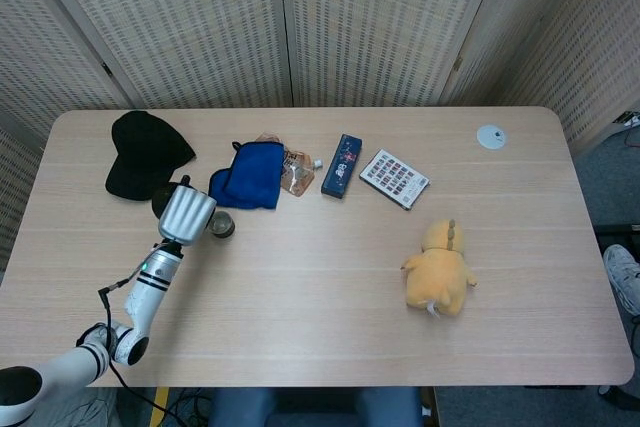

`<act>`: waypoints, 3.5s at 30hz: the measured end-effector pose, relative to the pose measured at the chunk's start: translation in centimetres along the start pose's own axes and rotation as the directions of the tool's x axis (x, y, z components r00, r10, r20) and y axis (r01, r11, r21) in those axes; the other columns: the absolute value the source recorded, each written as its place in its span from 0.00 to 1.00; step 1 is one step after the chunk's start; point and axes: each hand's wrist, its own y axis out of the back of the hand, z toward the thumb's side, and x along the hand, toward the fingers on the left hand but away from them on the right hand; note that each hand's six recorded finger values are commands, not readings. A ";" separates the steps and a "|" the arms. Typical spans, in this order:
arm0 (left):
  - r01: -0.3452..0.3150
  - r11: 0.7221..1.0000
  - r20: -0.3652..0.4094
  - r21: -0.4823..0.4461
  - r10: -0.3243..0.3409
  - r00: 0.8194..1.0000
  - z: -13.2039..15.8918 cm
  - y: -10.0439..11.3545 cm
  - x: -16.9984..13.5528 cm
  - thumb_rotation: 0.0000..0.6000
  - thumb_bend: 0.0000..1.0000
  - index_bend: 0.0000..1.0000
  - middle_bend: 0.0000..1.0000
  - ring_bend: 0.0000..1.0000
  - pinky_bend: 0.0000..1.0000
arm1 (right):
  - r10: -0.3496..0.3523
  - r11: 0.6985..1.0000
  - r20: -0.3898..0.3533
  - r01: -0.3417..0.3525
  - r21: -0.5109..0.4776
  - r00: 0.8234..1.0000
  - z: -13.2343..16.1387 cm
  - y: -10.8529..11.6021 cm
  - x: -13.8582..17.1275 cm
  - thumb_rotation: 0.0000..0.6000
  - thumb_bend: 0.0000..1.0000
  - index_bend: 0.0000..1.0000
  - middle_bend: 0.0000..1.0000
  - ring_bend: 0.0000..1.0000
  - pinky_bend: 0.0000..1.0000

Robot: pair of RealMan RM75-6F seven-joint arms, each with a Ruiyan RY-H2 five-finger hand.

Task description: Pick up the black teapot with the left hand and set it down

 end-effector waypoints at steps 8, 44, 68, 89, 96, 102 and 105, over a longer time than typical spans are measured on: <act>-0.008 1.000 0.009 0.018 0.008 1.000 0.2 0.2 0.0 0.93 0.50 1.00 1.00 0.98 0.41 | -0.002 1.000 0.003 0.002 -0.002 1.000 -0.2 0.0 0.1 1.00 0.23 0.20 0.22 0.19 0.14; -0.030 0.948 -0.058 -0.317 0.012 0.998 -0.6 0.8 -0.1 0.83 0.50 1.00 1.00 0.96 0.41 | 0.001 1.000 0.011 -0.001 -0.005 1.000 -0.4 -0.2 0.3 1.00 0.23 0.19 0.22 0.19 0.14; -0.084 0.750 -0.173 -0.656 -0.041 0.984 -5.7 1.5 -5.7 0.66 0.49 1.00 1.00 0.95 0.41 | 0.012 1.000 -0.010 -0.012 -0.007 1.000 0.4 -0.6 -0.3 1.00 0.23 0.20 0.22 0.19 0.14; -0.016 0.769 -0.209 -0.639 -0.153 0.966 -8.4 -2.0 -10.6 0.16 0.24 1.00 1.00 0.94 0.41 | 0.023 1.000 -0.023 -0.024 -0.004 0.999 0.9 -0.9 -0.5 1.00 0.23 0.20 0.22 0.19 0.14; 0.030 0.787 -0.191 -0.617 -0.186 0.964 -8.0 -3.3 -11.2 0.08 0.20 1.00 1.00 0.93 0.41 | 0.024 1.000 -0.021 -0.024 -0.002 0.999 0.9 -0.9 -0.5 1.00 0.23 0.20 0.22 0.19 0.14; 0.061 0.818 -0.176 -0.572 -0.195 0.965 -7.5 -4.2 -11.4 0.11 0.20 1.00 1.00 0.90 0.41 | 0.028 1.000 -0.016 -0.028 0.000 0.999 0.8 -1.0 -0.5 1.00 0.22 0.20 0.22 0.19 0.14; 0.084 0.833 -0.167 -0.546 -0.207 0.964 -7.2 -4.8 -11.4 0.13 0.20 1.00 1.00 0.89 0.41 | 0.027 1.000 -0.014 -0.027 0.002 1.000 0.8 -1.0 -0.5 1.00 0.22 0.20 0.22 0.19 0.14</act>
